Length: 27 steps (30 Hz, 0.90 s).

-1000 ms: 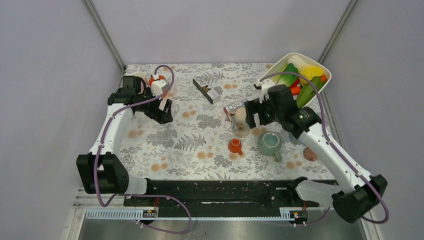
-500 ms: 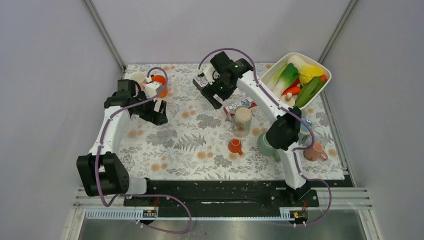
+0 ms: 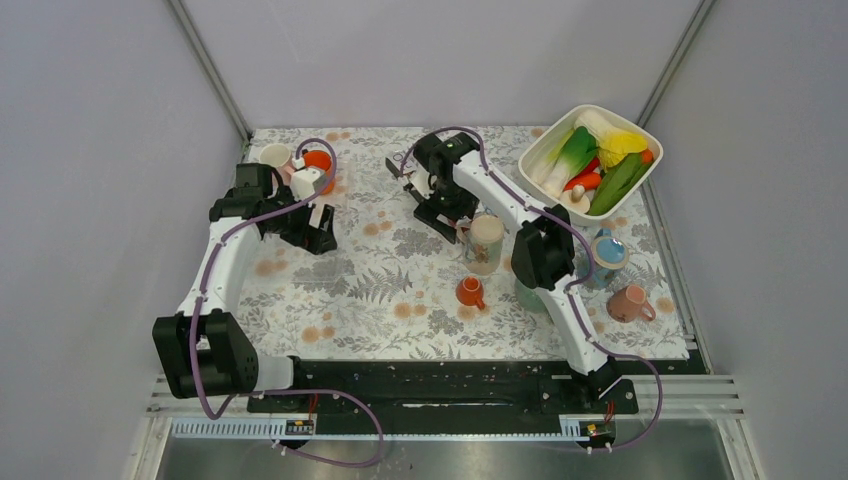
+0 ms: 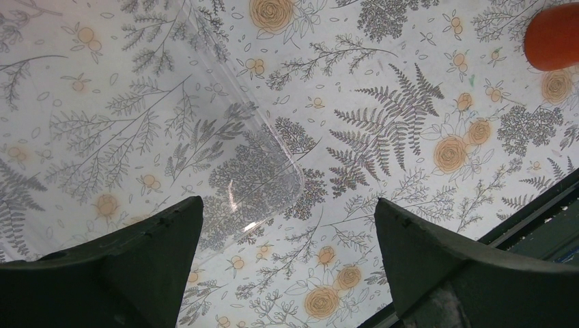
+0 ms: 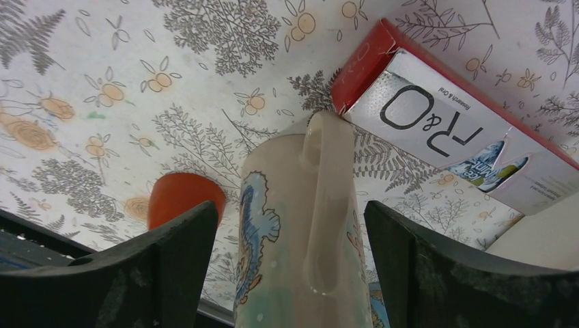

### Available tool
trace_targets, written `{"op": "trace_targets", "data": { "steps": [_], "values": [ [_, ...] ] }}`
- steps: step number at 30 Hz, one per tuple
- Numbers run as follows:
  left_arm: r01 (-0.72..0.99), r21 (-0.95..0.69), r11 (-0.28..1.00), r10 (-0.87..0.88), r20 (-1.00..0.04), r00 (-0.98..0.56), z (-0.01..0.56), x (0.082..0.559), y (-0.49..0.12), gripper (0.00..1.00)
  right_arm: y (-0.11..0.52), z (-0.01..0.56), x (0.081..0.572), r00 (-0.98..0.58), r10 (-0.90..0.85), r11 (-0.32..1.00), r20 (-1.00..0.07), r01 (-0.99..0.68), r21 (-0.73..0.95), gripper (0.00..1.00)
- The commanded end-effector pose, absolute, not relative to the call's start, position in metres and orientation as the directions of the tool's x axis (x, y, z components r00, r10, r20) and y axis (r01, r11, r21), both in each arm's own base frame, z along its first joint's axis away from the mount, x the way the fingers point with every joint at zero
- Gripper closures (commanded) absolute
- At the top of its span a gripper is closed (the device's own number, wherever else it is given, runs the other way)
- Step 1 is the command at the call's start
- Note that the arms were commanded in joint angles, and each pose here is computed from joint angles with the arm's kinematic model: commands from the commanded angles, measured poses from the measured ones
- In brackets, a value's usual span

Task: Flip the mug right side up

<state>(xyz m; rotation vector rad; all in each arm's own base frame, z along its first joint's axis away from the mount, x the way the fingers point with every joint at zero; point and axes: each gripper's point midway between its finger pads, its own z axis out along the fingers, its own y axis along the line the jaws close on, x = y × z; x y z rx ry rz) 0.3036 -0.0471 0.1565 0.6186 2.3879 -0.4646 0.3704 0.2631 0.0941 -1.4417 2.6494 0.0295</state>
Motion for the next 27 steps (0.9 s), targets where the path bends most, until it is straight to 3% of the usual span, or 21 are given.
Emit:
{"op": "trace_targets", "data": {
  "steps": [1, 5, 9, 12, 19, 23, 27],
  "values": [
    [0.567, -0.147, 0.811, 0.312, -0.711, -0.63, 0.175, 0.31, -0.053, 0.01, 0.245, 0.097, 0.378, -0.518, -0.853, 0.521, -0.058, -0.842, -0.14, 0.12],
    [0.567, -0.154, 0.809, 0.31, -0.708, -0.634, 0.173, 0.309, -0.054, 0.01, 0.245, 0.072, 0.381, -0.482, -0.876, 0.479, -0.007, -0.869, -0.126, 0.2],
    [0.567, -0.151, 0.81, 0.311, -0.709, -0.633, 0.173, 0.309, -0.053, 0.01, 0.251, 0.061, 0.369, -0.475, -0.88, 0.474, -0.001, -0.879, -0.046, 0.38],
    [0.568, -0.152, 0.809, 0.31, -0.71, -0.632, 0.174, 0.309, -0.054, 0.01, 0.251, 0.058, 0.363, -0.465, -0.886, 0.464, 0.009, -0.886, -0.016, 0.45],
    [0.568, -0.159, 0.808, 0.311, -0.703, -0.64, 0.172, 0.308, -0.054, 0.01, 0.261, 0.072, 0.352, -0.457, -0.888, 0.454, -0.049, -0.889, 0.052, 0.99],
    [0.578, -0.176, 0.797, 0.311, -0.7, -0.642, 0.173, 0.307, -0.057, 0.01, 0.27, 0.112, 0.352, -0.451, -0.877, 0.451, -0.165, -0.892, 0.038, 1.0],
    [0.616, -0.209, 0.76, 0.315, -0.71, -0.629, 0.189, 0.303, -0.066, 0.01, 0.279, 0.188, 0.348, -0.438, -0.813, 0.482, -0.383, -0.876, -0.021, 1.0]
  ]
}}
